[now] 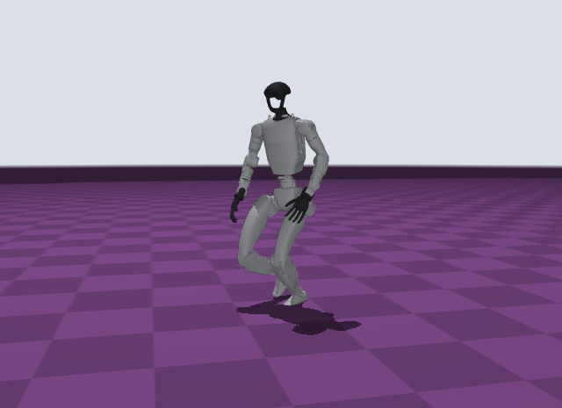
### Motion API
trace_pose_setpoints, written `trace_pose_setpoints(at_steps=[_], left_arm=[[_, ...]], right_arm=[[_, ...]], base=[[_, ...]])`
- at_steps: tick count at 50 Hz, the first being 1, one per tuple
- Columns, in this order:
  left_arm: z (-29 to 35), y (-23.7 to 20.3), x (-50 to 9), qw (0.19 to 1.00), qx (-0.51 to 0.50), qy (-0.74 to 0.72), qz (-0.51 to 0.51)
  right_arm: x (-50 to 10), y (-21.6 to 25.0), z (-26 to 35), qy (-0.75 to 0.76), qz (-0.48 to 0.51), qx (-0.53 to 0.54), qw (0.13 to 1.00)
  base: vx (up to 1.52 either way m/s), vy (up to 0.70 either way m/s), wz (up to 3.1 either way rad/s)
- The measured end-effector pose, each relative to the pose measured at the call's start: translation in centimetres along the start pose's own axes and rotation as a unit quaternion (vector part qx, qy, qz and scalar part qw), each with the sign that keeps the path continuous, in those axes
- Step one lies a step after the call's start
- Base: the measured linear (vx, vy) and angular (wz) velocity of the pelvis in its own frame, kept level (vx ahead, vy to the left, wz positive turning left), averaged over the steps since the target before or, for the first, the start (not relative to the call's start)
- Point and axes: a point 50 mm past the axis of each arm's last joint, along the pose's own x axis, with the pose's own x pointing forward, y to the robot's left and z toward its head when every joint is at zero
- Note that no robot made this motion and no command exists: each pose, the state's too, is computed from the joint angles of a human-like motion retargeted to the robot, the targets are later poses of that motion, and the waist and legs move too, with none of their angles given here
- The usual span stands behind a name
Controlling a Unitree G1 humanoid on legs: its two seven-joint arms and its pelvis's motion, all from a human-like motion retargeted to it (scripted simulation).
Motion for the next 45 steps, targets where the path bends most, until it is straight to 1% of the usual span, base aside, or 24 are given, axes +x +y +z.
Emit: trace_pose_setpoints(at_steps=[2, 5, 7, 10, 13, 15, 17, 19, 21, 23, 25, 28, 32, 35, 37, 39, 42, 45], left_arm=[[9.1, 4.0, 2.9, 0.981, 0.034, -0.179, 0.071], [21.0, 8.5, 2.2, 0.904, 0.058, -0.398, 0.146], [25.8, 9.7, 0.5, 0.854, 0.06, -0.489, 0.169], [28.7, 9.6, -0.9, 0.819, 0.055, -0.546, 0.167], [27.5, 8.2, 0.2, 0.849, 0.044, -0.512, 0.127], [24.6, 6.8, 1.9, 0.889, 0.039, -0.447, 0.087], [19.1, 4.8, 3.9, 0.941, 0.04, -0.334, 0.034], [11.3, 2.2, 4.8, 0.982, 0.052, -0.181, -0.031], [2.7, 0.1, 3.3, 0.992, 0.076, -0.014, -0.096], [-4.6, -0.5, 0.0, 0.976, 0.095, 0.127, -0.147], [-9.7, 0.1, -3.9, 0.953, 0.097, 0.224, -0.179], [-13.7, 0.6, -8.8, 0.931, 0.056, 0.304, -0.194], [-15.4, -1.5, -12.4, 0.915, -0.033, 0.35, -0.198], [-15.0, -3.2, -12.3, 0.914, -0.057, 0.349, -0.196], [-13.7, -3.5, -10.0, 0.926, -0.058, 0.331, -0.171], [-11.1, -3.3, -6.4, 0.945, -0.08, 0.288, -0.131], [-6.0, -3.2, -2.0, 0.966, -0.152, 0.19, -0.081], [-1.4, -2.3, 0.2, 0.971, -0.217, 0.087, -0.045]], right_arm=[[-0.9, 2.3, -2.5, 0.056, 0.038, 0.006, 0.998], [-3.1, 5.6, -5.1, 0.103, 0.104, 0.019, 0.989], [-4.2, 7.2, -5.6, 0.104, 0.137, 0.029, 0.985], [-4.7, 8.2, -5.0, 0.082, 0.16, 0.047, 0.983], [-3.8, 6.9, -3.8, 0.053, 0.144, 0.05, 0.987], [-2.6, 5.0, -2.4, 0.028, 0.118, 0.041, 0.992], [-1.0, 2.4, -0.3, -0.007, 0.084, 0.017, 0.996], [0.6, -0.8, 2.5, -0.049, 0.046, -0.018, 0.998], [1.7, -4.7, 5.8, -0.093, 0.003, -0.061, 0.994], [1.9, -9.2, 8.9, -0.134, -0.048, -0.111, 0.984], [1.2, -13.2, 11.0, -0.161, -0.098, -0.145, 0.971], [0.3, -15.1, 11.2, -0.172, -0.125, -0.136, 0.968], [0.4, -13.8, 9.3, -0.154, -0.11, -0.096, 0.977], [1.1, -11.0, 7.3, -0.118, -0.08, -0.054, 0.988], [1.8, -8.3, 5.9, -0.079, -0.054, -0.014, 0.995], [2.2, -5.3, 4.7, -0.044, -0.023, 0.035, 0.998], [2.0, -0.9, 3.4, -0.009, 0.029, 0.105, 0.994], [1.4, 1.5, 2.8, 0.001, 0.05, 0.161, 0.986]], base=[[0.12, 0.1, 0.57], [0.13, 0.1, 0.25], [0.16, 0.05, 0.13], [0.17, -0.02, 0.09], [0.2, -0.07, 0.07], [0.23, -0.11, -0.02], [0.22, -0.12, -0.19], [0.19, -0.1, -0.4], [0.17, -0.07, -0.69], [0.18, -0.03, -1.03], [0.27, -0.01, -0.68], [0.38, 0.02, -0.08], [0.38, 0.05, 0.16], [0.29, 0.02, -0.05], [0.25, 0.0, -0.17], [0.22, -0.01, -0.05], [0.2, -0.03, 0.07], [0.15, -0.04, -0.46]])
